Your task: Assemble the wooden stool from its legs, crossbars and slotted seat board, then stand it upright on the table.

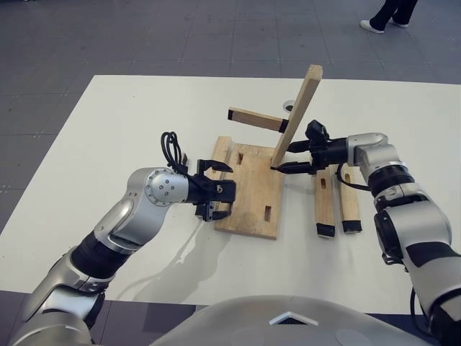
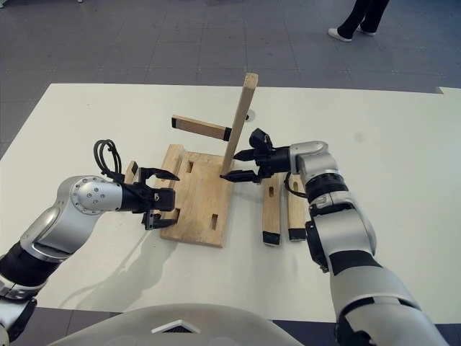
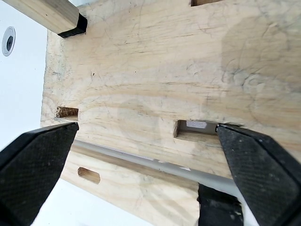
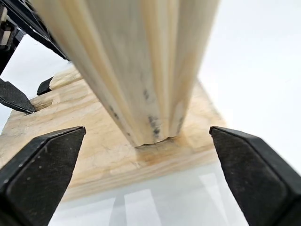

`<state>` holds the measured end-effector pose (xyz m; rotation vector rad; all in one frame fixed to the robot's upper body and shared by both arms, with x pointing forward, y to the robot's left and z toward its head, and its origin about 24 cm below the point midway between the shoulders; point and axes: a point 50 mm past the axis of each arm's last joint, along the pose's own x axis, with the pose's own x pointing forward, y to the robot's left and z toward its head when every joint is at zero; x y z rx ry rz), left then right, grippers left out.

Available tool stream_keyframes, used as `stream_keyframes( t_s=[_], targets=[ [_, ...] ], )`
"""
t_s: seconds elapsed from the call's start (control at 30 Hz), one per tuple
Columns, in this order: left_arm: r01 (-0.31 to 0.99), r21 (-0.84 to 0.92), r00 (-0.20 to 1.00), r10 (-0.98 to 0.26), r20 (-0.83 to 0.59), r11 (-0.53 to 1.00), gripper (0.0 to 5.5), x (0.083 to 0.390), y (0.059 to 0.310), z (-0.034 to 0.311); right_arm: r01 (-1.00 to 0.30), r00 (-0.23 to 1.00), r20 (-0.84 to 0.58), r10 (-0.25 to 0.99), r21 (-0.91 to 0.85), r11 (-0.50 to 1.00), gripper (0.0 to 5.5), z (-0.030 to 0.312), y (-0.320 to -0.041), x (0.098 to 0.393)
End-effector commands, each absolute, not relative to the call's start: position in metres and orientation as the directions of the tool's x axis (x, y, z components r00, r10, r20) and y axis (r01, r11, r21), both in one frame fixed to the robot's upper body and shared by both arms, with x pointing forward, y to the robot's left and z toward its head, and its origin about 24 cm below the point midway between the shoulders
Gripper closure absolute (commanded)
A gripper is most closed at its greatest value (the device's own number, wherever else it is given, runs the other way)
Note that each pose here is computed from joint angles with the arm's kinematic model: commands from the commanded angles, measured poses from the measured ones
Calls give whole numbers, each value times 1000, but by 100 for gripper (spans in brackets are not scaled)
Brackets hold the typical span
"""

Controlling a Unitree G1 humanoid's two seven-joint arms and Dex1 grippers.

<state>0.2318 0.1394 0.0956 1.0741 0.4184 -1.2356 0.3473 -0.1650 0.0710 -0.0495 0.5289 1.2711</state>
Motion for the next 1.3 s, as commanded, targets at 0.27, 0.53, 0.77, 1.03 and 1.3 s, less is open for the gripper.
stream_keyframes(
  t_s=[0.27, 0.53, 0.77, 1.03, 1.3],
  targets=[
    [927, 371, 282, -539, -794, -61, 0, 227, 142, 79, -904, 398, -410, 821, -22, 427, 66, 144, -210, 363],
    [927, 371, 283, -549, -786, -55, 0, 224, 138, 77, -426, 905, -67, 421, -145, 893, 66, 228, -207, 402],
    [928, 370, 280, -560, -780, -51, 0, 223, 132, 80, -592, 805, 121, 581, 227, 773, 66, 269, -137, 385],
    [929, 367, 281, -561, -779, -43, 0, 222, 131, 80, -600, 780, -5, 626, 275, 751, 66, 231, -120, 373],
    [931, 362, 274, -561, -781, -50, 0, 220, 131, 80, -648, 703, 486, 519, 136, 750, 66, 362, -125, 336]
  ],
)
